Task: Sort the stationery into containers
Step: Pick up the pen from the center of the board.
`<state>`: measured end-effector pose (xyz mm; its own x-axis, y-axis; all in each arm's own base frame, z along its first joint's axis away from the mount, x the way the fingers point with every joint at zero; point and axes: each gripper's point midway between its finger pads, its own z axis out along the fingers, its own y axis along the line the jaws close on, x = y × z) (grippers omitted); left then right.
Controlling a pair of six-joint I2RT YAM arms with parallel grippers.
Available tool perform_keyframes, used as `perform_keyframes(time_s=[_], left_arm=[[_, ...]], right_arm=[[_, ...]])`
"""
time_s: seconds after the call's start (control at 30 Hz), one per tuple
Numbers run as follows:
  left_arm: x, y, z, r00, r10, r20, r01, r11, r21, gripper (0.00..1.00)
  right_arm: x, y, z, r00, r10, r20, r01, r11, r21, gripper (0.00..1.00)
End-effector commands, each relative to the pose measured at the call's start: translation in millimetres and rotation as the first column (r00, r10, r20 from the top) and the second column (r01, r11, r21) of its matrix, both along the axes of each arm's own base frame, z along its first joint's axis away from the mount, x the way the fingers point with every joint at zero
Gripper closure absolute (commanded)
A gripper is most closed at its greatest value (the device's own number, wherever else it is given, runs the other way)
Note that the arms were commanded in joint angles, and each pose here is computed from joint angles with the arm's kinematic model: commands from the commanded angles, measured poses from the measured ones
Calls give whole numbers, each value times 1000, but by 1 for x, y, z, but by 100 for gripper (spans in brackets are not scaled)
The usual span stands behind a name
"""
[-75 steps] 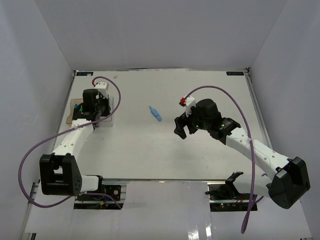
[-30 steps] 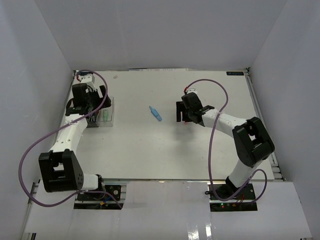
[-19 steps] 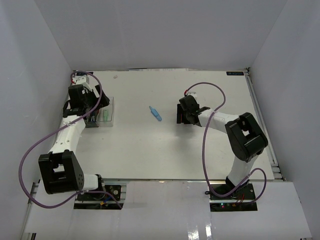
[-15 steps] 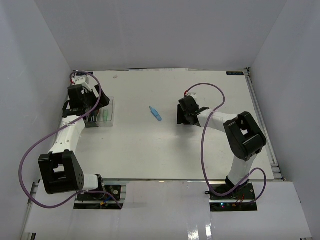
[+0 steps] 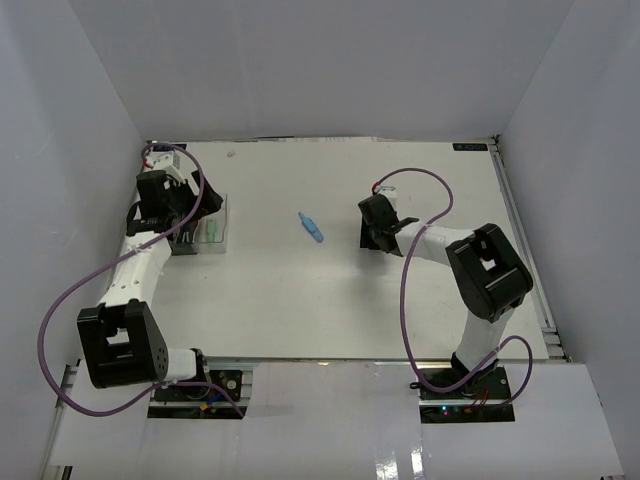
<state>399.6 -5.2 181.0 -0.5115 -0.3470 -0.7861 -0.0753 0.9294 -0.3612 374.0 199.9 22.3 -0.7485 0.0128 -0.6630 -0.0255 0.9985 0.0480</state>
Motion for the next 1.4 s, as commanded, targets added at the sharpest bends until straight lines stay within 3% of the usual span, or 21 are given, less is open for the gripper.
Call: perform_keyframes(time_s=[0.0, 0.3, 0.37, 0.43, 0.7, 0.83, 1.0, 1.17, 1.37], left_arm=[[-1, -4, 12, 999, -13, 39, 14, 1000, -21, 2], [-3, -26, 13, 995, -88, 49, 94, 988, -123, 8], [-4, -32, 15, 993, -107, 49, 113, 981, -157, 8], [-6, -37, 16, 990, -127, 62, 136, 974, -182, 10], [-39, -93, 37, 954, -274, 121, 299, 881, -368, 18], [-70, -151, 49, 915, -368, 166, 404, 826, -393, 19], [-95, -200, 55, 899, -386, 205, 437, 769, -467, 20], [-105, -234, 56, 904, -362, 230, 429, 767, -477, 23], [-109, -268, 59, 892, -371, 259, 453, 750, -482, 25]], right_arm=[[-7, -10, -11, 999, -32, -18, 32, 999, -9, 51], [-21, -15, -12, 1000, -18, -21, 18, 1000, 5, 61], [-22, -15, -10, 1000, -8, -18, 8, 1000, 3, 70], [-22, -16, -6, 1000, -4, -8, 4, 1000, 5, 73], [-26, 1, 42, 987, 94, 131, -101, 994, 49, 79], [-33, 20, 79, 957, 147, 249, -172, 982, 83, 79], [-56, 48, 129, 891, 203, 406, -290, 943, 164, 79], [-77, 70, 171, 816, 234, 528, -394, 894, 214, 79], [-94, 84, 187, 780, 255, 571, -459, 854, 246, 79]])
